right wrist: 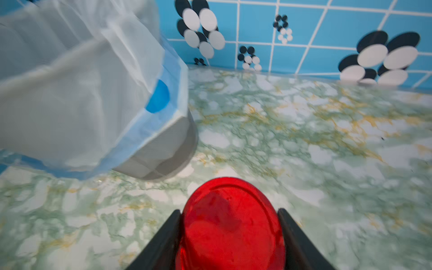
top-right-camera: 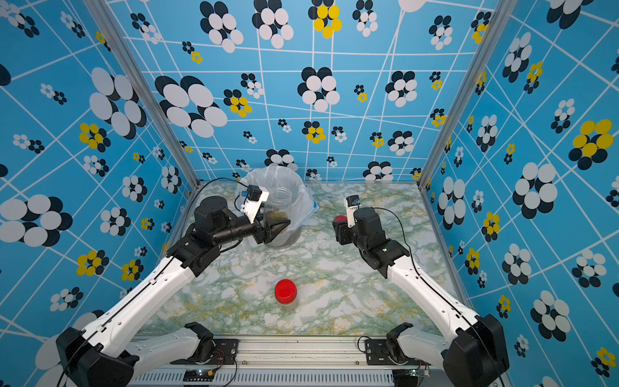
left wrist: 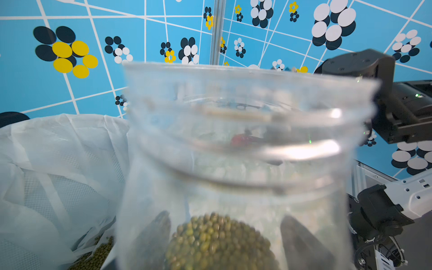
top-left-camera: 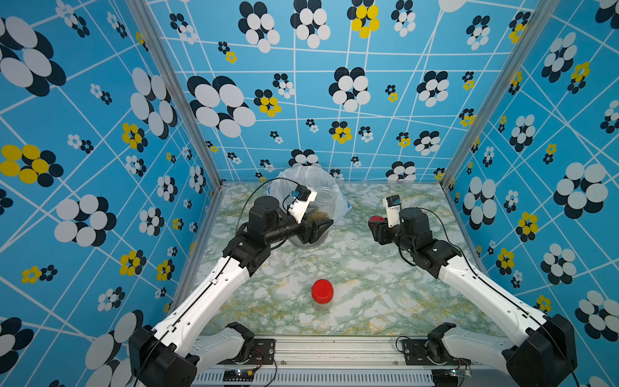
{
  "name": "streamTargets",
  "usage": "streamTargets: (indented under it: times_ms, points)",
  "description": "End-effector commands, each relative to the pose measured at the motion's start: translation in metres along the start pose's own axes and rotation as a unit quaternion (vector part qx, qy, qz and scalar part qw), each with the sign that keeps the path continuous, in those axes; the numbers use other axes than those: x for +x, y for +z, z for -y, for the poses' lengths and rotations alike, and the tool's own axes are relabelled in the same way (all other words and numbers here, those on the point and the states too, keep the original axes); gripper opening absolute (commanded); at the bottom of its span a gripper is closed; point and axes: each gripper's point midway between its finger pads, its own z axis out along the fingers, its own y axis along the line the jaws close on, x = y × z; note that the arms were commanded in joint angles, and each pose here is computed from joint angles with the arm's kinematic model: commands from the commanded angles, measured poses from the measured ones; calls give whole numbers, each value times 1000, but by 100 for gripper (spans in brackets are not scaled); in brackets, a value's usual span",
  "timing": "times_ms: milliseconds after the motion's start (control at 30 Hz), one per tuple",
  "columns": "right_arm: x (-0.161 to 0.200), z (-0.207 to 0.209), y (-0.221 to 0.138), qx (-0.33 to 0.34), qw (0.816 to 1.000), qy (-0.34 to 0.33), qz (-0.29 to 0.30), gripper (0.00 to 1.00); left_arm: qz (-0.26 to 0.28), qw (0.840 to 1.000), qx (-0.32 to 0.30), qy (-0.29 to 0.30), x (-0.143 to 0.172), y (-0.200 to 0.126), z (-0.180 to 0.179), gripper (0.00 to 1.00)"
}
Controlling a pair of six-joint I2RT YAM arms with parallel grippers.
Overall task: Empty moldy mung beans from jars
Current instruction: Place the lid at the center of the board.
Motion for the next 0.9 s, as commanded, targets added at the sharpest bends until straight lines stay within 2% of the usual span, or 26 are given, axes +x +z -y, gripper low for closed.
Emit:
streamTargets:
  times_ms: [0,333,500,600,700,867]
  points:
    - [12,54,-5,127,989,75,27,50,29,999,-17,4,-30,-10,-1,28]
    - [90,105,12,224,962,150,-48,52,29,999,-29,3,-33,-17,-1,28]
    - [111,110,22,233,953,174,-81,53,19,999,-27,-4,-33,-15,-2,28]
    - [125,111,27,242,946,189,-100,65,23,999,-26,-5,-33,-17,0,28]
    - [139,106,35,226,947,198,-111,65,20,999,-28,-7,-30,-18,0,28]
    - [154,109,41,236,942,204,-125,65,18,999,-25,-8,-29,-21,2,28]
